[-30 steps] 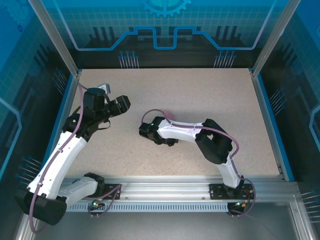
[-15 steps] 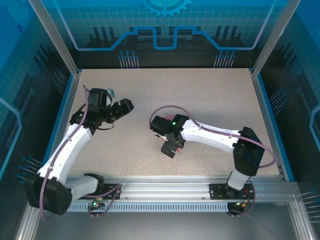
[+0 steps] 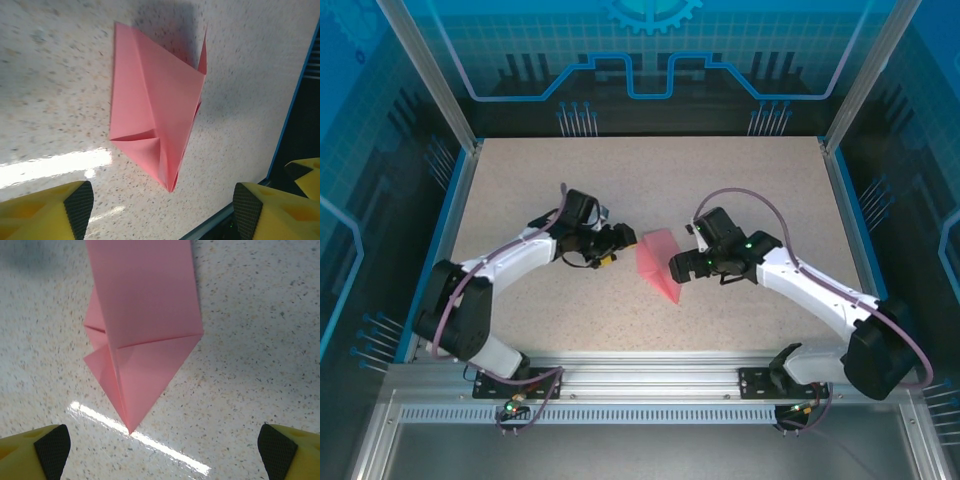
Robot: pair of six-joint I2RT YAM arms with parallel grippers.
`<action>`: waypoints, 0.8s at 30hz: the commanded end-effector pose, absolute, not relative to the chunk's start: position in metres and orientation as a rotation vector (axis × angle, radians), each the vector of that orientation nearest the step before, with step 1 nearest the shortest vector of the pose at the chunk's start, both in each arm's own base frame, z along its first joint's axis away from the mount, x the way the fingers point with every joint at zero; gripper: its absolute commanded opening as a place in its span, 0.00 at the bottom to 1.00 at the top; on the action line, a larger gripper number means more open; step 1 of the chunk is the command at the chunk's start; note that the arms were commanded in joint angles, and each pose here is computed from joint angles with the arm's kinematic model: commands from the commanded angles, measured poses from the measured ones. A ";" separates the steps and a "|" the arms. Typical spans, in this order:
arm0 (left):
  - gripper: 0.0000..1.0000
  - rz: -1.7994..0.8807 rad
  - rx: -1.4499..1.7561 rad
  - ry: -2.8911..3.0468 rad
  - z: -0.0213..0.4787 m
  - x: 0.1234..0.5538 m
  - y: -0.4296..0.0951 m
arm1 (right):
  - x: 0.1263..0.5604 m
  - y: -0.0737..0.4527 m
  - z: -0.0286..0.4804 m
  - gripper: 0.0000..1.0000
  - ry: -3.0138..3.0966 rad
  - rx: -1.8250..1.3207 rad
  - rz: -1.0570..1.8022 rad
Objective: Fold a paper plane with a square sheet of paper (fold left side to right side)
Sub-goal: Turn over the paper at the center of the table, then pick up the paper from the center of the table.
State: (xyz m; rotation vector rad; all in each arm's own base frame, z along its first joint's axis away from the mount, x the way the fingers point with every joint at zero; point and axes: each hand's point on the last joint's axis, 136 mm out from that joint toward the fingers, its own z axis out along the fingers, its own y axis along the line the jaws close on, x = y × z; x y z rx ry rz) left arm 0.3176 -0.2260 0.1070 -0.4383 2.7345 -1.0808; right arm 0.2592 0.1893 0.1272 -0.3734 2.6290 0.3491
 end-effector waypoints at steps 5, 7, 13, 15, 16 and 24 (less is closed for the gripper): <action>0.76 -1.089 -0.424 2.783 0.093 0.335 -0.266 | 0.265 0.188 0.138 1.00 2.576 -0.218 0.482; 0.73 -1.082 -0.410 2.803 0.086 0.337 -0.274 | 0.258 0.183 0.127 1.00 2.601 -0.211 0.476; 0.62 -1.054 -0.384 2.851 0.062 0.346 -0.288 | 0.254 0.179 0.124 1.00 2.606 -0.203 0.493; 0.54 -1.059 -0.372 2.857 0.056 0.350 -0.291 | 0.253 0.178 0.124 1.00 2.605 -0.202 0.495; 0.50 -1.057 -0.358 2.857 0.053 0.351 -0.293 | 0.253 0.178 0.124 1.00 2.603 -0.206 0.498; 0.19 -1.130 -0.151 2.776 0.061 0.357 -0.303 | 0.254 0.191 0.122 1.00 2.561 -0.287 0.645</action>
